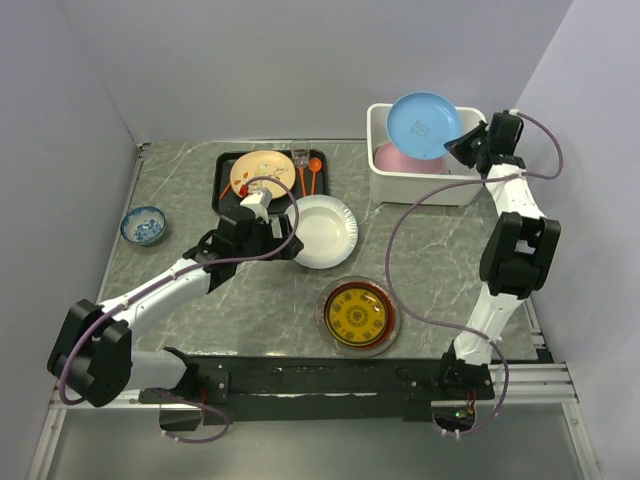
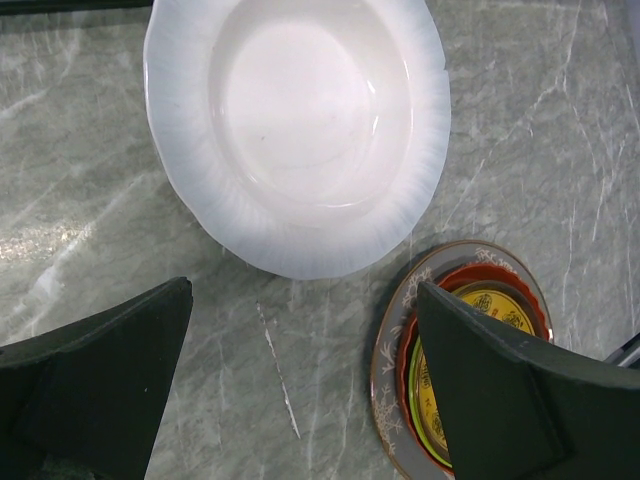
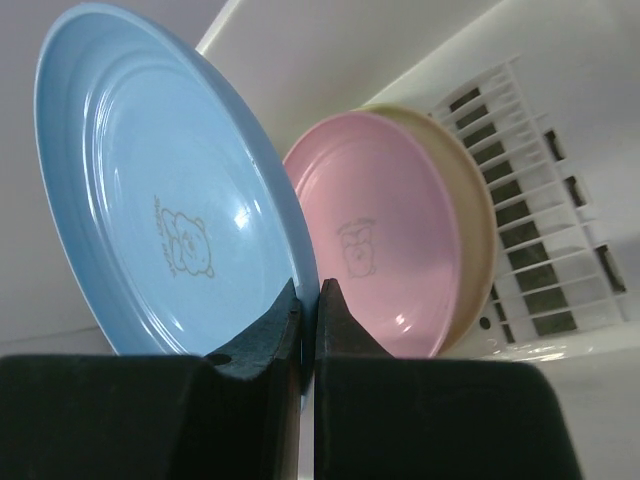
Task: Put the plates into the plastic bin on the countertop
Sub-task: Place the plate in the plastic bin.
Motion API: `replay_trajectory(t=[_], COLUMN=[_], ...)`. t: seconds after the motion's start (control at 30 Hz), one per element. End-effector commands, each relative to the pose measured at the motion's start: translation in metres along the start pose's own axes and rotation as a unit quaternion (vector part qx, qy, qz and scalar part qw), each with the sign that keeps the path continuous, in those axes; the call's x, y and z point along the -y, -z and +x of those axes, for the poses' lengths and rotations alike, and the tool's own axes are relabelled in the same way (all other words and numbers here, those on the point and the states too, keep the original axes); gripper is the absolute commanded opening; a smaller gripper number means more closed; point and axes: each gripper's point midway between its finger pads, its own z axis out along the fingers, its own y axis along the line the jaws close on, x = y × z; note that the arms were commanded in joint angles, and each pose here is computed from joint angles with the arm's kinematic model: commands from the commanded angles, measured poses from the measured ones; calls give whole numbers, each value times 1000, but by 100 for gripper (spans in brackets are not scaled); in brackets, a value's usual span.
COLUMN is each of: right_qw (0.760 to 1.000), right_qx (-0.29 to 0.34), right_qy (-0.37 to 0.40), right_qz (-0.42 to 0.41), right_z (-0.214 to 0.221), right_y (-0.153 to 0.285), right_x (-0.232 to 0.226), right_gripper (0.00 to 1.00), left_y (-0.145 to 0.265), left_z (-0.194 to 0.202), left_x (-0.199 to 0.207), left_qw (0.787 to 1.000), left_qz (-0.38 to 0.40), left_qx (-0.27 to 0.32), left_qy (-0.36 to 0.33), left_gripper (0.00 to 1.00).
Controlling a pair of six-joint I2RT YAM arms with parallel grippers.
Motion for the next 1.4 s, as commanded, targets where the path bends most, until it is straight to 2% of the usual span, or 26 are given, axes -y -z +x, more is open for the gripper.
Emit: replay_trajectory(t=[0.0,0.27,0.6,1.03,1.2,1.23,1.3,1.37], right_qw=[999,999,998,998,998,998,998,999], right_qx=[34,29,-3,-10,-15,-17,-18,-13], right_qy=[14,17,30,38,37,34,28,27], right_qz=[5,21,48,47,54,54,46,40], right_z=[-26,-31,-14,-11,-7,-6,-5,-8], right_y=[-8,-27,-49,-51,-50,-50,-47,-41], right_x=[-3,5,32,34,38,39,36,30], right_gripper=[1,3,9,11,23,32,38,50], left_y=[3,-3,-7,-7,-1,0,3,4], left_z=[-9,-8,-5,-7,-6,-6,-7,-8], left_x=[15,15,12,11,8,4,3,0], left_qw=[999,999,1000,1000,1000,1000,1000,1000], left_qz=[34,34,29,23,16,8,3,-5], left_qx=[18,12,8,10,14,16,23,24], left_qy=[-1,0,-3,0,2,3,2,-1], left_gripper=[99,99,99,99,99,99,99,99])
